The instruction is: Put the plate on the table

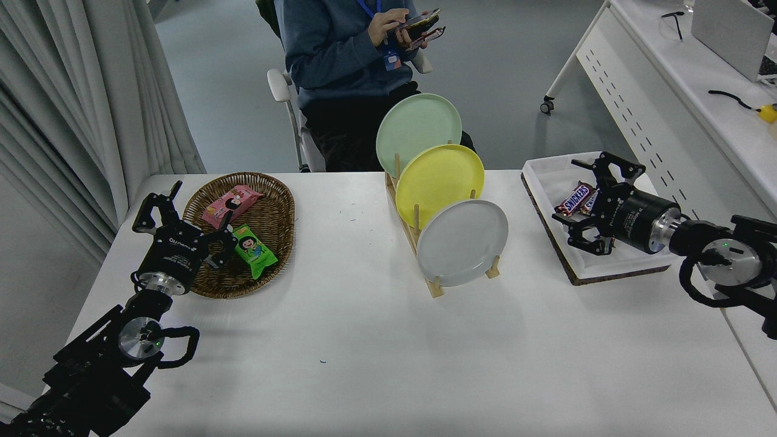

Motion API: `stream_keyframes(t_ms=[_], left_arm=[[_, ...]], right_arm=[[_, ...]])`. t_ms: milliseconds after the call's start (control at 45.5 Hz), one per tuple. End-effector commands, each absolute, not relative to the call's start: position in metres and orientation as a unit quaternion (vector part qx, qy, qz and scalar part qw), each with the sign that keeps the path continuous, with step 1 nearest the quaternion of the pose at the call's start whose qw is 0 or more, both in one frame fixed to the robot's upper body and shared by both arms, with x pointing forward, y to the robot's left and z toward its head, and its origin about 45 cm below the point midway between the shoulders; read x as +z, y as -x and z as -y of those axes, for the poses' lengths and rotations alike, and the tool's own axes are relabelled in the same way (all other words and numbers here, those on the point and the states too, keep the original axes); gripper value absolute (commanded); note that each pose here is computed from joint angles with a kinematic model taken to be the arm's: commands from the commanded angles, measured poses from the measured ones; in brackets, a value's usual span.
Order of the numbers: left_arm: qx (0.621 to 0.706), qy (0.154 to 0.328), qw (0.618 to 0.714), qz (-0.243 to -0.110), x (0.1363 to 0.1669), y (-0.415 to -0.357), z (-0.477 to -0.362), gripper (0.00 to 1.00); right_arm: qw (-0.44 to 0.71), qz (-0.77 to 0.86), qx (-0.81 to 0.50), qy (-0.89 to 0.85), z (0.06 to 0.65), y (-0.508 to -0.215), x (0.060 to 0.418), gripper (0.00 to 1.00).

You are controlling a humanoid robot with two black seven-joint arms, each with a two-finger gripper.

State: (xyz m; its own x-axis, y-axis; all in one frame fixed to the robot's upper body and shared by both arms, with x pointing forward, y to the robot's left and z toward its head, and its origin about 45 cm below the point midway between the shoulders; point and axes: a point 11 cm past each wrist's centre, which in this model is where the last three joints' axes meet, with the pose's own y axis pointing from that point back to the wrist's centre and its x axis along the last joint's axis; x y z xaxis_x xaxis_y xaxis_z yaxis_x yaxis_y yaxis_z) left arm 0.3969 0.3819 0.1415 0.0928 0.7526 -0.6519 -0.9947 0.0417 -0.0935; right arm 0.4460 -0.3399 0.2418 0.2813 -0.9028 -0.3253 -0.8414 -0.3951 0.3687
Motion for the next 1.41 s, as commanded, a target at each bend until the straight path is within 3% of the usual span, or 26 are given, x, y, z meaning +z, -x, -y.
stream_keyframes(t_ms=[0,286,615,791,1385], left_arm=[[0.6357,0.274,0.6869,-0.221,0.1424,-0.3975,-0.382,1.00],[0.6358,0.273,0.6870,-0.222,0.1415,-0.3969,-0.382,1.00],[0.6363,0.273,0.6866,-0.222,0.1412,-0.3967,-0.382,1.00],[0.6360,0.274,0.6866,-0.221,0.1417,-0.3970,-0.382,1.00],[0.6358,0.273,0.6870,-0.222,0.1415,-0.3969,-0.382,1.00]], right_arm=[[0.082,0.571,-0.235,-0.782,0.337,-0.459,0.259,1.00],[0.147,0.520,-0.306,-0.784,0.279,-0.457,0.242,1.00],[0.176,0.497,-0.292,-0.798,0.223,-0.461,0.234,1.00],[0.214,0.495,-0.229,-0.810,0.209,-0.468,0.241,1.00],[0.239,0.499,-0.203,-0.808,0.182,-0.479,0.220,1.00]])
